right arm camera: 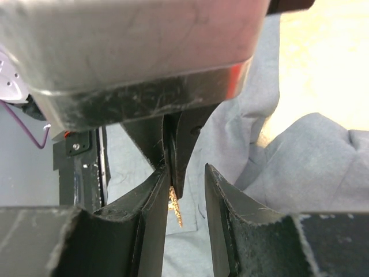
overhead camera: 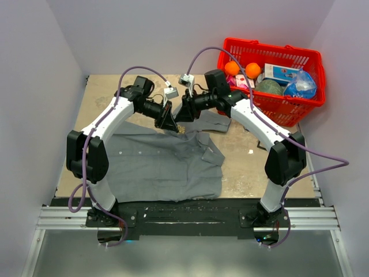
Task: Remove the brooch from the garment
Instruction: Close the brooch.
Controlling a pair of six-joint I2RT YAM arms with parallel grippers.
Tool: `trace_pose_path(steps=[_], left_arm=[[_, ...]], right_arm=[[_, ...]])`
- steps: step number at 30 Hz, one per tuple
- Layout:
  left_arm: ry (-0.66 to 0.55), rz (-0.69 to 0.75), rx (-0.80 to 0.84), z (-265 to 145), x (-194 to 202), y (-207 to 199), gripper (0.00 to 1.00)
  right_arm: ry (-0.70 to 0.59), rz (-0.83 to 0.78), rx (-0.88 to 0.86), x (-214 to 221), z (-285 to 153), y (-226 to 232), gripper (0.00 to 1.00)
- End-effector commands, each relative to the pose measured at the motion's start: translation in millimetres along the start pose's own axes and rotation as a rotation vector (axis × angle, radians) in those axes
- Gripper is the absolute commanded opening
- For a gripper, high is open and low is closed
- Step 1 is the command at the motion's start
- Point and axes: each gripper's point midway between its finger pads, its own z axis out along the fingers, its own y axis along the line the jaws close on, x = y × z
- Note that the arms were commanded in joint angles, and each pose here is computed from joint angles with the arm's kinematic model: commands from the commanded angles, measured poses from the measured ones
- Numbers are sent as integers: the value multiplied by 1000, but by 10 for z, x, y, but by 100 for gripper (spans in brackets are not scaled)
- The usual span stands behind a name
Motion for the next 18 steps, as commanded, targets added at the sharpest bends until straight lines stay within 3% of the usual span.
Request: trace_pose_path(steps=[1,18], left_arm=[[-40,39,15,-56,-159,-60,0],[-81,1,-19,-147,-249,44,0]], right_arm=[[-83,-69,31,-301,-118,65,34],[-11,-70,53,-73,-145,35,37]])
